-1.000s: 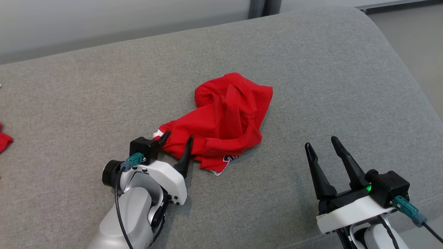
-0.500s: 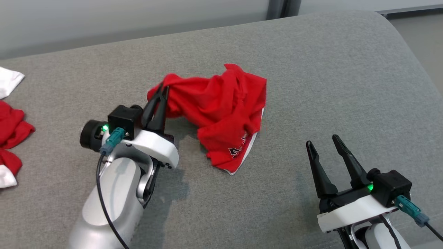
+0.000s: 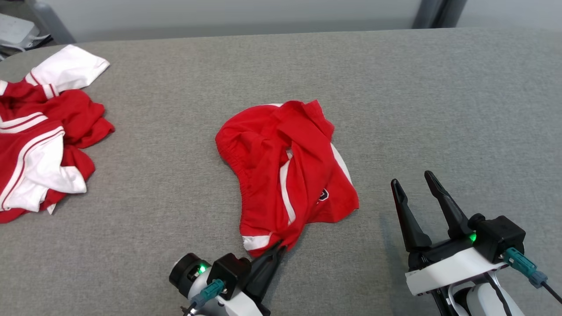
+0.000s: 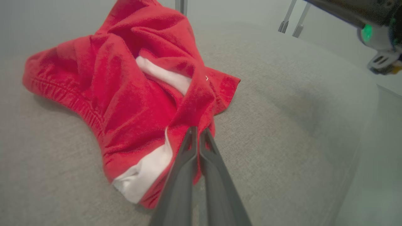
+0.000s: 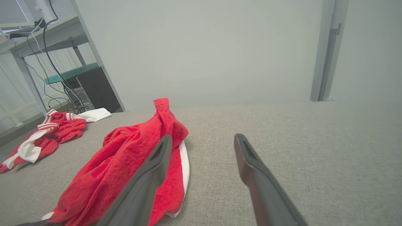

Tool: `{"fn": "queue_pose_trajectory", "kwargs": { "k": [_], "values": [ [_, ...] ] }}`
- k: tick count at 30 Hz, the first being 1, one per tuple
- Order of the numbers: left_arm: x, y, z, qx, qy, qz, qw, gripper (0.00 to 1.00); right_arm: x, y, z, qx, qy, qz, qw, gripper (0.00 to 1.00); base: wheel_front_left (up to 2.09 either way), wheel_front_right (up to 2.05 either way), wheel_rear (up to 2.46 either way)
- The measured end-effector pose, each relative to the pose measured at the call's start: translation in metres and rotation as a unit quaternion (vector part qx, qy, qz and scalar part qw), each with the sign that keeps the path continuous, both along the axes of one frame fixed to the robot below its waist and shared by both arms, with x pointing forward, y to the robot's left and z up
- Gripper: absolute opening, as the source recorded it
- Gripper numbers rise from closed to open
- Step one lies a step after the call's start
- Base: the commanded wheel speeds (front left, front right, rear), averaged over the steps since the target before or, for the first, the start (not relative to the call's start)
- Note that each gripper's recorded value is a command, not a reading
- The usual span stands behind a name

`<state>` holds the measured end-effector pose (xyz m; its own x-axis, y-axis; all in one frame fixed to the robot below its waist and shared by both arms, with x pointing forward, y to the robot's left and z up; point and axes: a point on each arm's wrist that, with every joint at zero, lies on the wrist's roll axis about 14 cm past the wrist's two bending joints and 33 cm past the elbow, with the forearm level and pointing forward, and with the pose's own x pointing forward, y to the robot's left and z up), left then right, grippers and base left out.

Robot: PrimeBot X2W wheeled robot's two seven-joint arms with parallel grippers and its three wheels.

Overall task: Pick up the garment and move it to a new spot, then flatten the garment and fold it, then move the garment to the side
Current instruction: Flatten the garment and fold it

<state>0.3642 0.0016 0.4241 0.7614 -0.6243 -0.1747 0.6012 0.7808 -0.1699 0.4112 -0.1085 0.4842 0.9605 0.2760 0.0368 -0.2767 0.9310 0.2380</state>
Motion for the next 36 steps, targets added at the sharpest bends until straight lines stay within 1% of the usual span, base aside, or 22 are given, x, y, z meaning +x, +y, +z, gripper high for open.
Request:
{"fn": "queue_pose_trajectory", "kwargs": {
  "k": [1,2,3,4,5,7,10,13,15,17,20,22,24,25,26,27,28,29,30,33,36],
  "values": [
    [-0.008,0.000,-0.010,-0.002,0.026,-0.002,1.000,0.00,0.001,0.005,-0.001,0.001,0.001,0.008,1.000,1.00,0.00,0.00,0.00],
    [-0.012,0.000,-0.013,-0.006,0.036,-0.003,0.999,0.00,0.002,0.010,-0.002,0.002,0.002,0.014,1.000,1.00,0.00,0.00,0.00],
    [-0.015,-0.002,-0.012,-0.015,0.042,-0.003,0.999,0.39,0.003,0.014,-0.003,0.004,0.004,0.021,1.000,1.00,0.00,0.00,0.00],
    [-0.015,-0.002,-0.011,-0.018,0.042,-0.006,0.999,0.91,0.004,0.019,-0.005,0.005,0.006,0.029,1.000,1.00,0.00,0.00,0.00],
    [-0.013,-0.001,-0.007,-0.024,0.039,-0.002,0.999,1.00,0.004,0.024,-0.007,0.006,0.008,0.038,0.999,1.00,0.00,0.00,0.00],
    [-0.006,0.006,0.000,-0.030,0.027,0.010,0.999,1.00,0.005,0.035,-0.010,0.006,0.014,0.058,0.998,1.00,0.00,0.00,0.00],
    [0.002,0.021,0.007,-0.026,0.008,0.031,0.999,1.00,0.011,0.055,-0.006,0.009,0.009,0.091,0.996,1.00,0.00,0.00,0.00],
    [0.004,0.030,0.011,-0.026,-0.001,0.046,0.999,1.00,0.019,0.079,0.002,0.031,0.007,0.127,0.991,1.00,0.00,0.00,0.00],
    [0.004,0.033,0.014,-0.027,-0.004,0.051,0.998,1.00,0.025,0.091,0.000,0.034,0.018,0.146,0.989,1.00,0.00,0.00,0.00],
    [0.004,0.033,0.016,-0.029,-0.006,0.054,0.998,1.00,0.035,0.093,-0.008,0.016,0.032,0.155,0.987,1.00,0.00,0.00,0.00],
    [0.005,0.036,0.020,-0.032,-0.011,0.060,0.998,1.00,0.055,0.087,-0.017,-0.018,0.043,0.150,0.988,1.00,0.00,0.00,0.00],
    [0.004,0.038,0.021,-0.033,-0.012,0.066,0.997,1.00,0.062,0.092,-0.022,-0.034,0.051,0.157,0.986,1.00,0.00,0.00,0.00],
    [0.005,0.040,0.022,-0.034,-0.013,0.071,0.997,1.00,0.062,0.102,-0.031,-0.039,0.069,0.170,0.982,1.00,0.00,0.00,0.00],
    [0.005,0.040,0.022,-0.035,-0.013,0.073,0.997,1.00,0.059,0.108,-0.037,-0.040,0.080,0.178,0.980,0.97,0.00,0.00,0.00],
    [0.005,0.041,0.022,-0.035,-0.013,0.074,0.997,1.00,0.056,0.114,-0.044,-0.043,0.093,0.186,0.977,0.97,0.00,0.00,0.00],
    [0.005,0.042,0.022,-0.035,-0.012,0.076,0.996,1.00,0.052,0.118,-0.051,-0.048,0.107,0.194,0.974,0.71,0.00,0.00,0.00],
    [0.005,0.042,0.021,-0.035,-0.011,0.077,0.996,1.00,0.050,0.119,-0.057,-0.050,0.119,0.198,0.972,0.51,0.00,0.00,0.00],
    [0.005,0.042,0.021,-0.036,-0.010,0.077,0.996,1.00,0.049,0.119,-0.060,-0.053,0.126,0.199,0.970,0.33,0.00,0.00,0.00],
    [0.005,0.042,0.021,-0.036,-0.010,0.077,0.996,1.00,0.050,0.118,-0.062,-0.057,0.130,0.199,0.970,0.00,0.00,0.00,0.00],
    [0.007,0.042,0.021,-0.037,-0.010,0.079,0.996,1.00,0.056,0.110,-0.061,-0.063,0.130,0.191,0.971,0.00,0.00,0.00,0.00],
    [0.009,0.042,0.020,-0.044,-0.005,0.081,0.996,1.00,0.062,0.094,-0.057,-0.065,0.124,0.170,0.975,0.00,0.00,0.00,0.00]
  ]
}}
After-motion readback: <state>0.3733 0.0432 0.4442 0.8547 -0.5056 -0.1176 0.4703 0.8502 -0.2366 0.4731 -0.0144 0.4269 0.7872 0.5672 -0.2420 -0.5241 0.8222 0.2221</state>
